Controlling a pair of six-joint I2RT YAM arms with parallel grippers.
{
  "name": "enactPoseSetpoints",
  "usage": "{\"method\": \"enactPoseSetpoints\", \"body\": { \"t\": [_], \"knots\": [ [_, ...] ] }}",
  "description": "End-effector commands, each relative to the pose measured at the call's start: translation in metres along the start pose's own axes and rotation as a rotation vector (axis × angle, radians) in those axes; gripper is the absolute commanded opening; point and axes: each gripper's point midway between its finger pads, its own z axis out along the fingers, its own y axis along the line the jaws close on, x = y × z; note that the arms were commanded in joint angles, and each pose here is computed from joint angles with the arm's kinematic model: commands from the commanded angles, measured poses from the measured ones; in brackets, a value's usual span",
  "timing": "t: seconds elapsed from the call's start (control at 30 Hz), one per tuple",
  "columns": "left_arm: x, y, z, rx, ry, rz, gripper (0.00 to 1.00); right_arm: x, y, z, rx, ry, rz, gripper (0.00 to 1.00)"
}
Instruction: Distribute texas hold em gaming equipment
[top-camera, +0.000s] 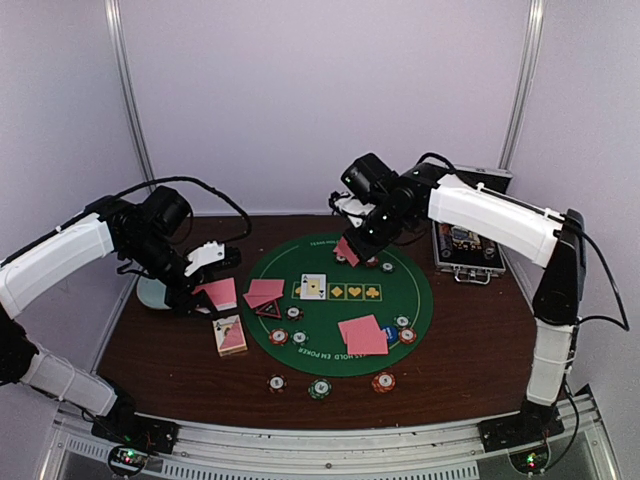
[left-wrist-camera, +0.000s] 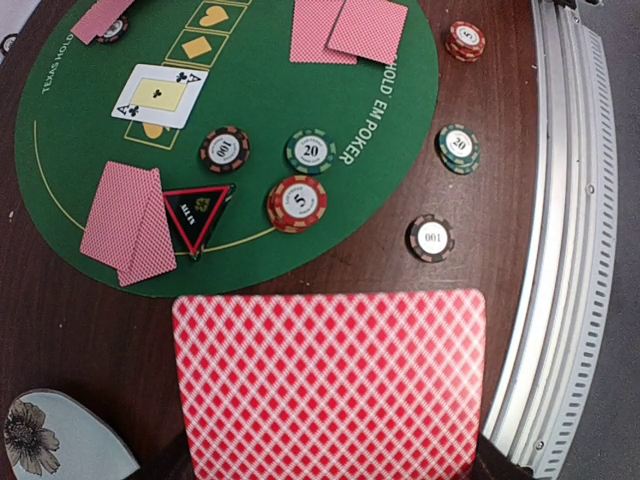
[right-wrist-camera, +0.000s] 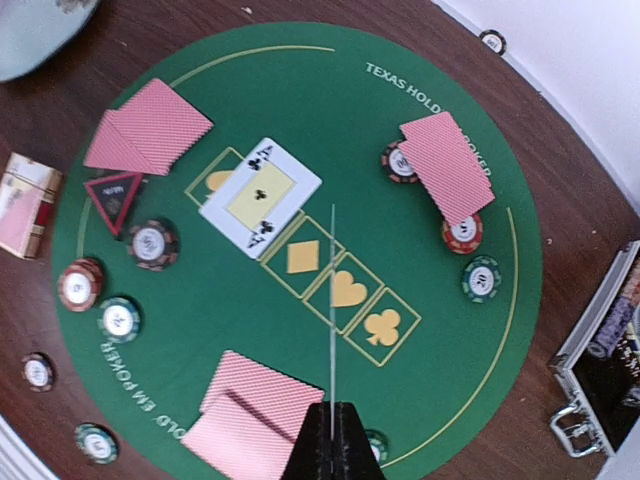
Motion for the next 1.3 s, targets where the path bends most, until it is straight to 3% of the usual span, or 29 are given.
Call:
{"method": "enactPoseSetpoints", "body": {
  "t": [0.0, 0.3, 0.67, 1.27],
  "knots": [
    [-0.006, 0.000, -0.008, -0.013, -0.026, 0.014, 0.00, -0.003, -0.034, 0.020, 0.247, 0.003, -0.276, 0.00],
    [-0.003, -0.003, -0.011, -0.020, -0.024, 0.015, 0.00, -0.039, -0.031, 0.047, 0.552, -0.155, -0.595, 0.00],
    [0.000, -0.004, -0.008, -0.012, -0.015, 0.009, 0.00, -0.013, 0.012, 0.114, 0.635, -0.077, -0.928, 0.00],
    [0.002, -0.003, -0.007, -0.016, -0.006, 0.019, 0.00, 0.033, 0.026, 0.156, 0.492, 0.044, -0.908, 0.00]
  ]
}}
